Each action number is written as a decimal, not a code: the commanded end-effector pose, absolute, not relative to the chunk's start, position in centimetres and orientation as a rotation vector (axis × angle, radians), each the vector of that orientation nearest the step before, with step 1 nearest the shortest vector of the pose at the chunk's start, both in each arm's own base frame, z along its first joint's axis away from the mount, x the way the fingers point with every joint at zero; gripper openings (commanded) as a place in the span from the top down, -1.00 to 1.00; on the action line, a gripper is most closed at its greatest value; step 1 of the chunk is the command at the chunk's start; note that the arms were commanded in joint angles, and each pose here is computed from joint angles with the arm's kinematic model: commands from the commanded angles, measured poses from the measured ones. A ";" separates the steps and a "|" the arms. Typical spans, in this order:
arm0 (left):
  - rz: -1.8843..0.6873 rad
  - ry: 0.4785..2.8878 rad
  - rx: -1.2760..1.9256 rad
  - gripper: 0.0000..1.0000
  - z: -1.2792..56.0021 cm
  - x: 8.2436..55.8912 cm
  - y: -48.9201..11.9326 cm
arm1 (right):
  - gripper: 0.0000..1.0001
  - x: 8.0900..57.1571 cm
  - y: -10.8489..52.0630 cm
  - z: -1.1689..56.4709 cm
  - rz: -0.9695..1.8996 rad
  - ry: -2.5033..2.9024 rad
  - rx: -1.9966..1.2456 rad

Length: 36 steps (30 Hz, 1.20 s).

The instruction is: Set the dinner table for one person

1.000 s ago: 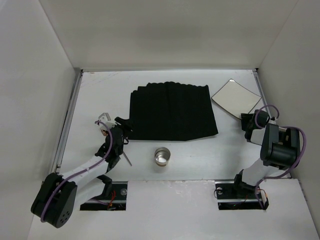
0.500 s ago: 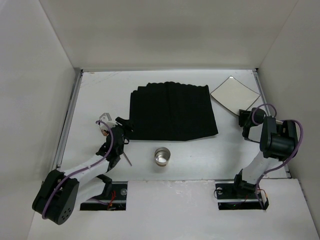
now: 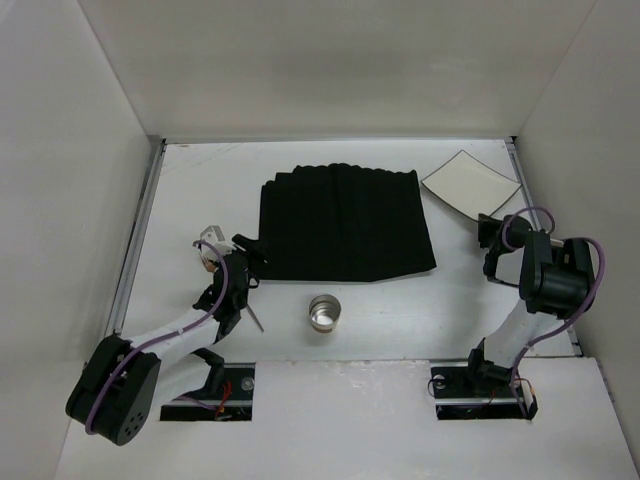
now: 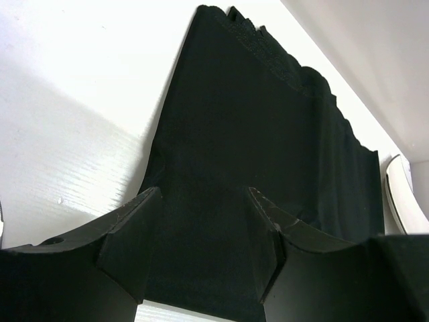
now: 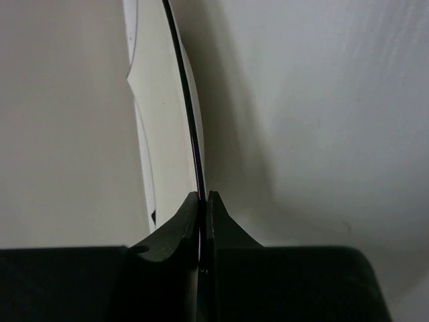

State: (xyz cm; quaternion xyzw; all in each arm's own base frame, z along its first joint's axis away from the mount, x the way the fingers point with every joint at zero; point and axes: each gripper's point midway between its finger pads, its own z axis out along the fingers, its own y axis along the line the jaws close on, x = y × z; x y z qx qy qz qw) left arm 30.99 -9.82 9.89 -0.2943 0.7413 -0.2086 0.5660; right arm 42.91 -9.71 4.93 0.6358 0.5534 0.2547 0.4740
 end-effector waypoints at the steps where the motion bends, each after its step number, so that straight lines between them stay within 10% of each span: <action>1: -0.537 1.673 -0.691 0.02 11.9 31.7 -10.2 | 0.93 41.8 -9.2 4.9 0.613 1.350 1.517; 36: -0.540 1.713 -0.659 0.03 11.0 32.2 -11.5 | 0.93 40.7 2.6 29.9 1.253 1.106 0.765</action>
